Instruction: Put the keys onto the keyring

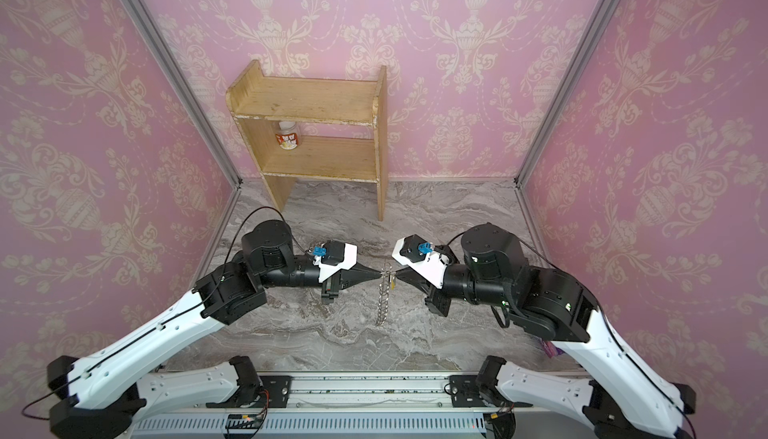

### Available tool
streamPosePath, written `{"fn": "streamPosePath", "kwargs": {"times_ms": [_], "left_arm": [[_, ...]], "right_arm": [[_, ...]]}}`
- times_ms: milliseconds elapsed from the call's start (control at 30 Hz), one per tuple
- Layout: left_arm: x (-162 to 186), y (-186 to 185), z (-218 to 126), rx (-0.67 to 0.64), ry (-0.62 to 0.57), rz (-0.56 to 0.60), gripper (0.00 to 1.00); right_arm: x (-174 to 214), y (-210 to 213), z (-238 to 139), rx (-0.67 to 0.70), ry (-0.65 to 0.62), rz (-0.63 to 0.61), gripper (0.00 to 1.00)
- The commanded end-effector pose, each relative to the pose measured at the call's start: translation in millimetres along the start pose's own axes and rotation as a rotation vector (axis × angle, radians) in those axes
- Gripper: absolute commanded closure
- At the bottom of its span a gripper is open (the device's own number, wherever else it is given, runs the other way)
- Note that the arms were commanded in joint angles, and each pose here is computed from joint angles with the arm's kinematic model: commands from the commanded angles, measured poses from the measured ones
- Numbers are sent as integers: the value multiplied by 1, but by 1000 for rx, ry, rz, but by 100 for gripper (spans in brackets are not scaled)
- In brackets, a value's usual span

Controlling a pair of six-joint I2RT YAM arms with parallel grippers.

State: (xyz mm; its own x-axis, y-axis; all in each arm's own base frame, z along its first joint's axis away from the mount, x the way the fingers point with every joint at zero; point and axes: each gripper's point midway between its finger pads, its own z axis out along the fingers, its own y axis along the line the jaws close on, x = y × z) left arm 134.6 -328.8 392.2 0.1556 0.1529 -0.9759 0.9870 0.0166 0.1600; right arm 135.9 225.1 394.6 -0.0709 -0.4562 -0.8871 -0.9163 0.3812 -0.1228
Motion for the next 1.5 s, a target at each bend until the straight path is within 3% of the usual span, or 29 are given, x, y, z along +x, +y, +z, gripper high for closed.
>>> {"fn": "streamPosePath", "kwargs": {"times_ms": [0, 1033, 1467], "left_arm": [[-12, -2, -4, -5, -28, 41, 100], [-16, -5, -6, 4, -39, 52, 100], [-10, -1, -4, -22, -41, 54, 100]], "right_arm": [[-9, 4, -10, -13, -43, 17, 100], [-5, 4, 4, -32, -5, 13, 100], [-8, 8, -9, -36, -40, 6, 100]]}}
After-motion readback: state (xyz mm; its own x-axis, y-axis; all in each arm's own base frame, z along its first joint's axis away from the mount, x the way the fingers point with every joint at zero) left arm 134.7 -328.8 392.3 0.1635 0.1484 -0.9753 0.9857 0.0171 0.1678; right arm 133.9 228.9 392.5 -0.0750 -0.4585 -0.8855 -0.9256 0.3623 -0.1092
